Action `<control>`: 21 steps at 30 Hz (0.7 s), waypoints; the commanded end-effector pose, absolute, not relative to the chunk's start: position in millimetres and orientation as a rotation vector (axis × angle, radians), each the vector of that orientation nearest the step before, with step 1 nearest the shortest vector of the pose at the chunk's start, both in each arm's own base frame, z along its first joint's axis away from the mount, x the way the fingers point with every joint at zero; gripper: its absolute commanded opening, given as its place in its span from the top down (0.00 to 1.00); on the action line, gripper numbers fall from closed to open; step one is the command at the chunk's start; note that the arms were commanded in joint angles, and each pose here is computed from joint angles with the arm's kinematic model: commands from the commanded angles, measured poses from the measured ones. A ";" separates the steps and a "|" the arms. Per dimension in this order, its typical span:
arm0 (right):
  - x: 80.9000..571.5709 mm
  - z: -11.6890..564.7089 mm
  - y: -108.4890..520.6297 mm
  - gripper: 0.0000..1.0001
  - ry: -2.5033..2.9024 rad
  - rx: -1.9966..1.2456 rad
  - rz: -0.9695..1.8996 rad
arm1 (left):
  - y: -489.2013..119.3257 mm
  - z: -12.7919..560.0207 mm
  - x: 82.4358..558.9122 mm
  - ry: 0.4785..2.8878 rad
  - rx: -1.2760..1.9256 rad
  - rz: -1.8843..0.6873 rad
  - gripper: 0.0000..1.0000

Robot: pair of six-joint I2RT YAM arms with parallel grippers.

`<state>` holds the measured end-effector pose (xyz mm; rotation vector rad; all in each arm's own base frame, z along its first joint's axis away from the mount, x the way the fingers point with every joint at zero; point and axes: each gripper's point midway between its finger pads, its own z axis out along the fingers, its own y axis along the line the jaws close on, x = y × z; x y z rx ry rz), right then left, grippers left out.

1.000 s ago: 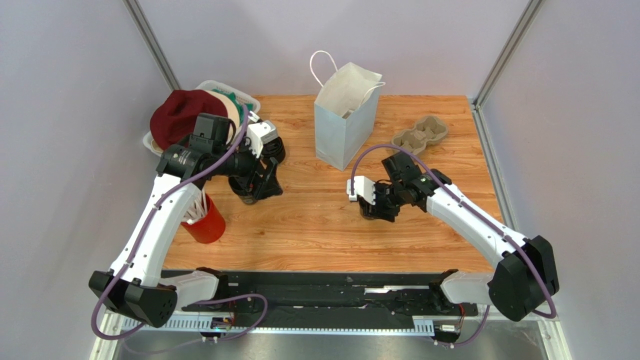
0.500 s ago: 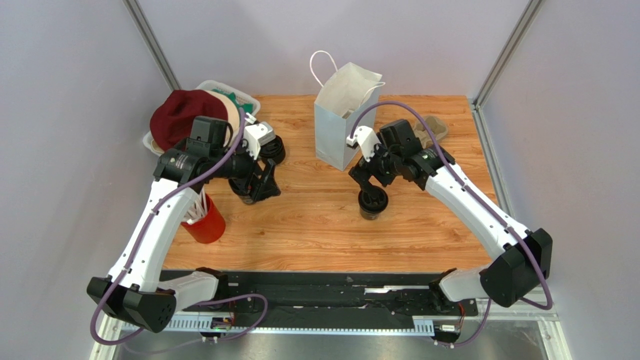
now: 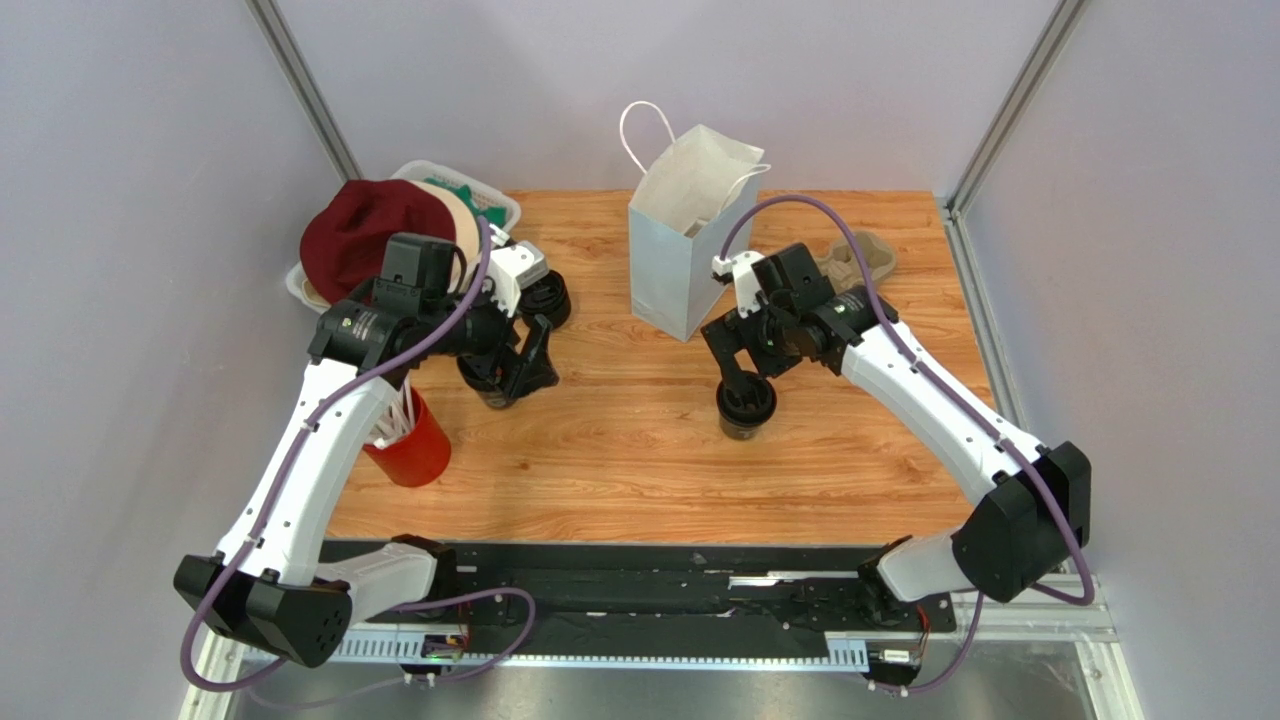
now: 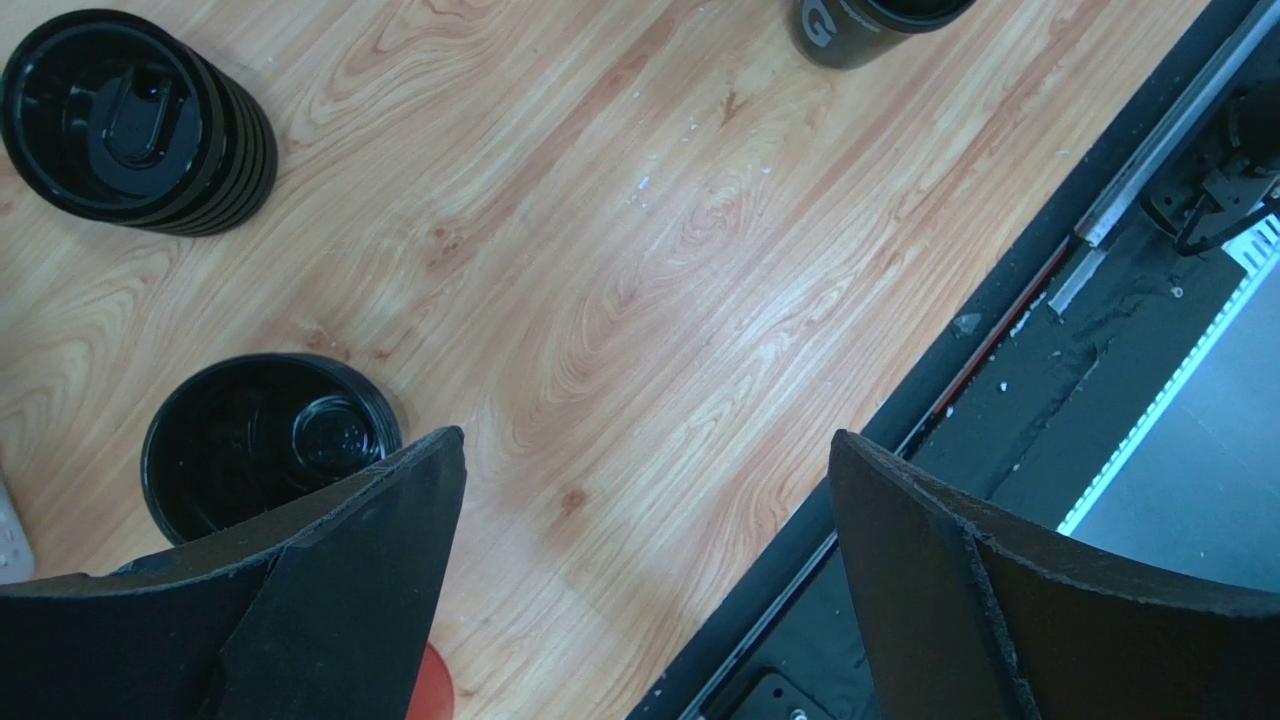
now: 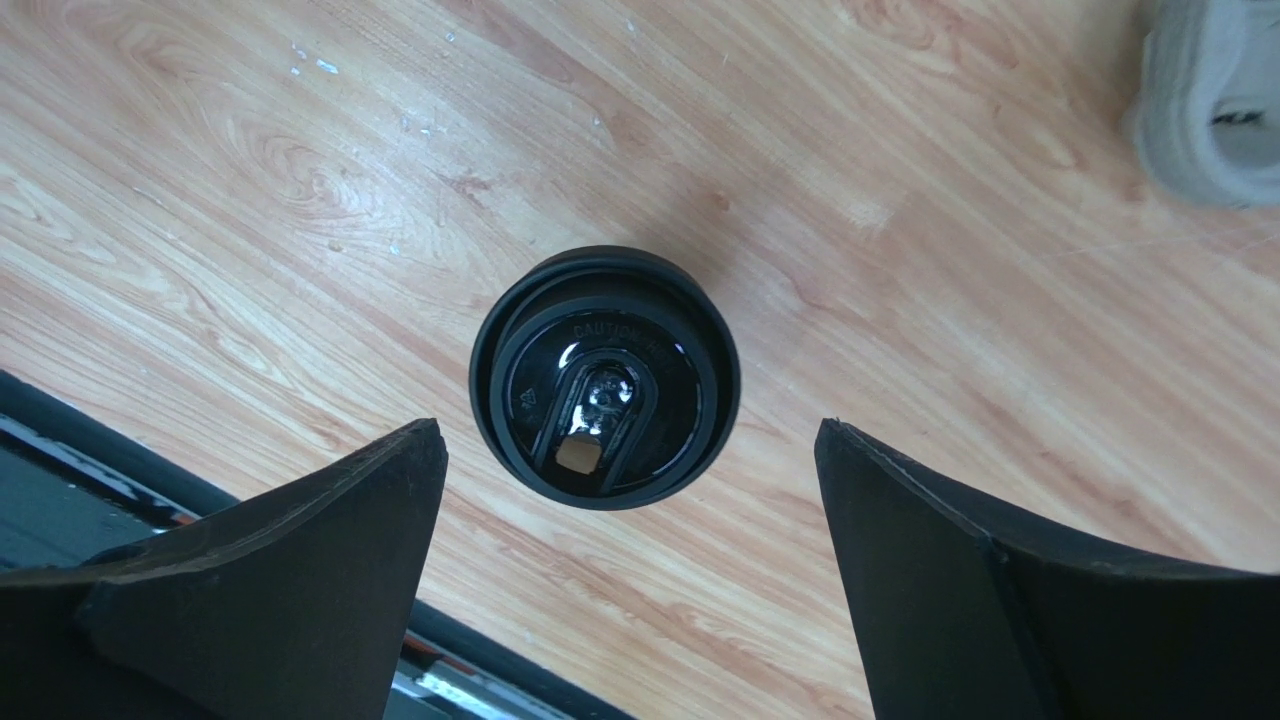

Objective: Pack the takeout coffee

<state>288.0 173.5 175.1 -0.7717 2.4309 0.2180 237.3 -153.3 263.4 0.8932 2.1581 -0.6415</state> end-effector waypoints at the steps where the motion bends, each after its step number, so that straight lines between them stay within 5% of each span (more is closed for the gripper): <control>1: 282.4 169.4 186.3 0.01 2.512 -0.615 0.310 | -149.3 270.9 241.3 2.125 0.864 -0.601 0.01; 21: 269.8 125.5 182.8 0.01 2.690 -0.522 0.288 | -149.2 269.3 244.2 2.127 0.859 -0.598 0.01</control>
